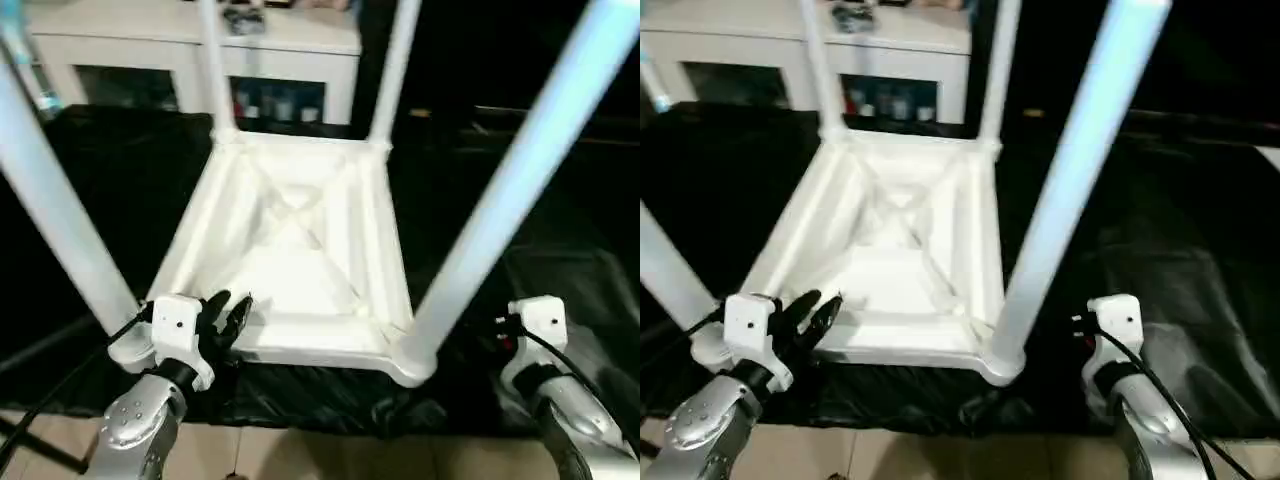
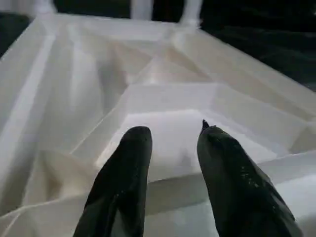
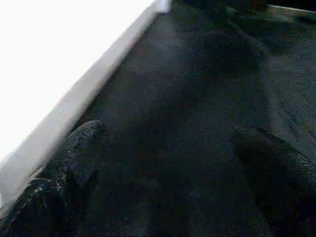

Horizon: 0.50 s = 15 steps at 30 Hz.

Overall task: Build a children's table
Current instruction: Rotate leg to tighten

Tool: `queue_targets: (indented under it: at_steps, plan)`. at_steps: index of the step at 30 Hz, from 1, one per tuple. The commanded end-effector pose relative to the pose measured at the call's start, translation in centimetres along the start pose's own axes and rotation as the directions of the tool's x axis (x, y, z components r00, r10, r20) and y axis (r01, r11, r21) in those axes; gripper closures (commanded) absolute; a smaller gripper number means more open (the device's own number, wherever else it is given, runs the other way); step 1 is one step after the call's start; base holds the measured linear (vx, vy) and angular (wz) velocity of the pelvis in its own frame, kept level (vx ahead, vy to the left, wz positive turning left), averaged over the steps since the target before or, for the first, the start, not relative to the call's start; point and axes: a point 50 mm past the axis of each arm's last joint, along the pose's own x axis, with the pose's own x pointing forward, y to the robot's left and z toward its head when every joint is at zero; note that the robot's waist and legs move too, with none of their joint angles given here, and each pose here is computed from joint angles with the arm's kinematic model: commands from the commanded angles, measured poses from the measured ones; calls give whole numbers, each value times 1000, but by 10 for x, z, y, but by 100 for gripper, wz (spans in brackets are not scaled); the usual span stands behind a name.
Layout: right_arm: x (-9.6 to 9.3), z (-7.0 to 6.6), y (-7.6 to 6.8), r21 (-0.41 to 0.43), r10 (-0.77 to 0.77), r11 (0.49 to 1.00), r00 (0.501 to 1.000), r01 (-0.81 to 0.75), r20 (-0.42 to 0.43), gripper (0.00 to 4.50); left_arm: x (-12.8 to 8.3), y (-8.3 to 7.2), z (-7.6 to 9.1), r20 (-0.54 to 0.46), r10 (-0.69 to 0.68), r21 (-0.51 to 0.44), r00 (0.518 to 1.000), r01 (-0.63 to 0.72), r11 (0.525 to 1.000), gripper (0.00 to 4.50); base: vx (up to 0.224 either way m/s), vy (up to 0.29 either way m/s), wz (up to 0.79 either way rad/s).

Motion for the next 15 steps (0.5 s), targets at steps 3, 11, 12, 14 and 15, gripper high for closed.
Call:
queue_targets:
  at_steps: [3,11,12,14,15]
  plan:
    - [-10,3,-18,7,-32,999,999,31,21,0,-9,-4,0,4,-59,-9,998,59,998,232,0,0,0]
    - [-32,9,-14,9,253,967,966,-254,46,0,-32,5,0,74,3,-61,997,2,998,171,33,-33,-3]
    - [-35,11,-12,7,301,953,952,-302,54,0,-35,5,2,92,4,-74,996,2,997,171,83,11,-14]
    - [-37,12,-11,11,336,941,940,-337,52,0,-42,6,2,101,-7,-72,995,14,997,146,0,0,0]
    - [-38,12,-11,11,354,935,934,-355,50,0,-47,6,1,104,-25,-66,994,32,997,144,0,0,0]
